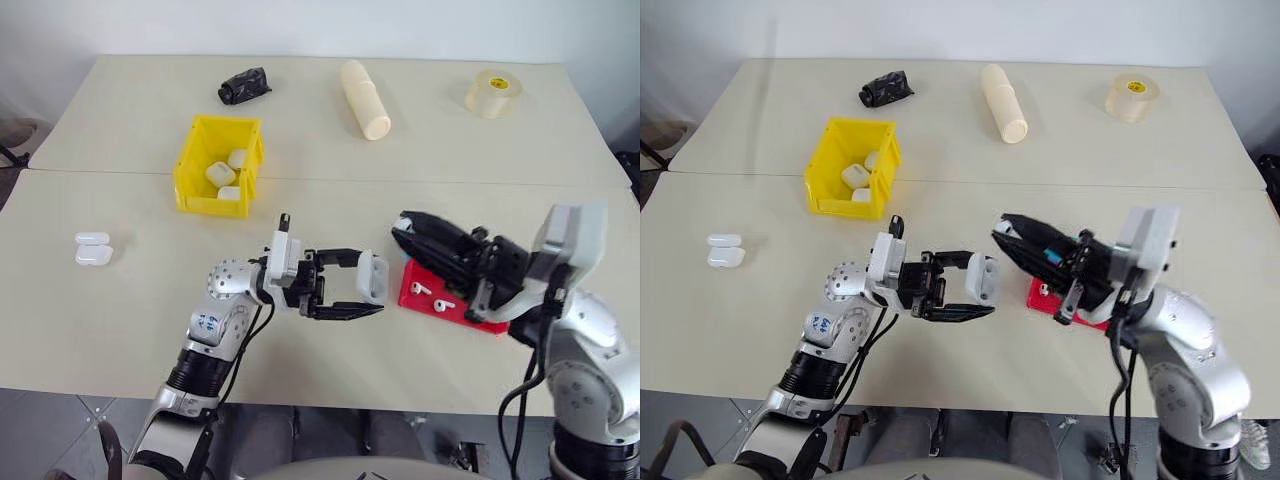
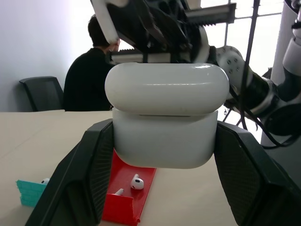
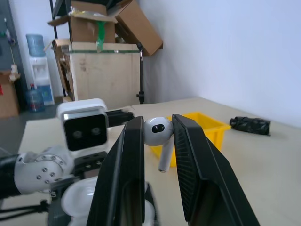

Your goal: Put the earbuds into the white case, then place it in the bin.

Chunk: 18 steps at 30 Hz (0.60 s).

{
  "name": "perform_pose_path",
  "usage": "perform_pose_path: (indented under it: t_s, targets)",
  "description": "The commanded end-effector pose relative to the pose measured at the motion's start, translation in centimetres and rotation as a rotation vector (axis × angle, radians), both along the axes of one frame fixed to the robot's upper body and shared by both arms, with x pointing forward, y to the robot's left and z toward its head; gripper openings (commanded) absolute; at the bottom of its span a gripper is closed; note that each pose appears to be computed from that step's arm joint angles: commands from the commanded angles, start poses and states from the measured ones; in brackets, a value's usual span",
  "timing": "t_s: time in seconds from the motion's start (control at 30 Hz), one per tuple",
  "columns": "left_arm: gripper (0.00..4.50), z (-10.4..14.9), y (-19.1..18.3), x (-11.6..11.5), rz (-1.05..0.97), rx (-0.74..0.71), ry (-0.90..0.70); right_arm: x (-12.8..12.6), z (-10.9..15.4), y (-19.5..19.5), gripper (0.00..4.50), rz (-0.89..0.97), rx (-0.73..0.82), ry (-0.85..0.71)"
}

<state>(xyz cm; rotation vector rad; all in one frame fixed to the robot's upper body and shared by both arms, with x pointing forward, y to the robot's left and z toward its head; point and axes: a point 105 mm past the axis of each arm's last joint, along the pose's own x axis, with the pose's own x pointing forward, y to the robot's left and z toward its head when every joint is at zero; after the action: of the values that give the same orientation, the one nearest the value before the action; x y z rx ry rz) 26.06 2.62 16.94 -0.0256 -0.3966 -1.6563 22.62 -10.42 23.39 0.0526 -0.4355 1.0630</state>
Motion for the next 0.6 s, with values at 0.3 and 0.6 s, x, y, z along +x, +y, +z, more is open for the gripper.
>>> perform_pose_path:
  t_s: [0.3,0.6]
  targets:
    - [2.92,2.4,0.2,-0.5,-0.039,-0.034,0.008,-0.6,-0.6,1.3,0.50,-0.033,0.100,-0.041]
    - [2.92,2.8,0.0,-0.4,-0.033,-0.048,0.001,-0.2,-1.8,1.4,0.50,-0.054,0.109,-0.019]
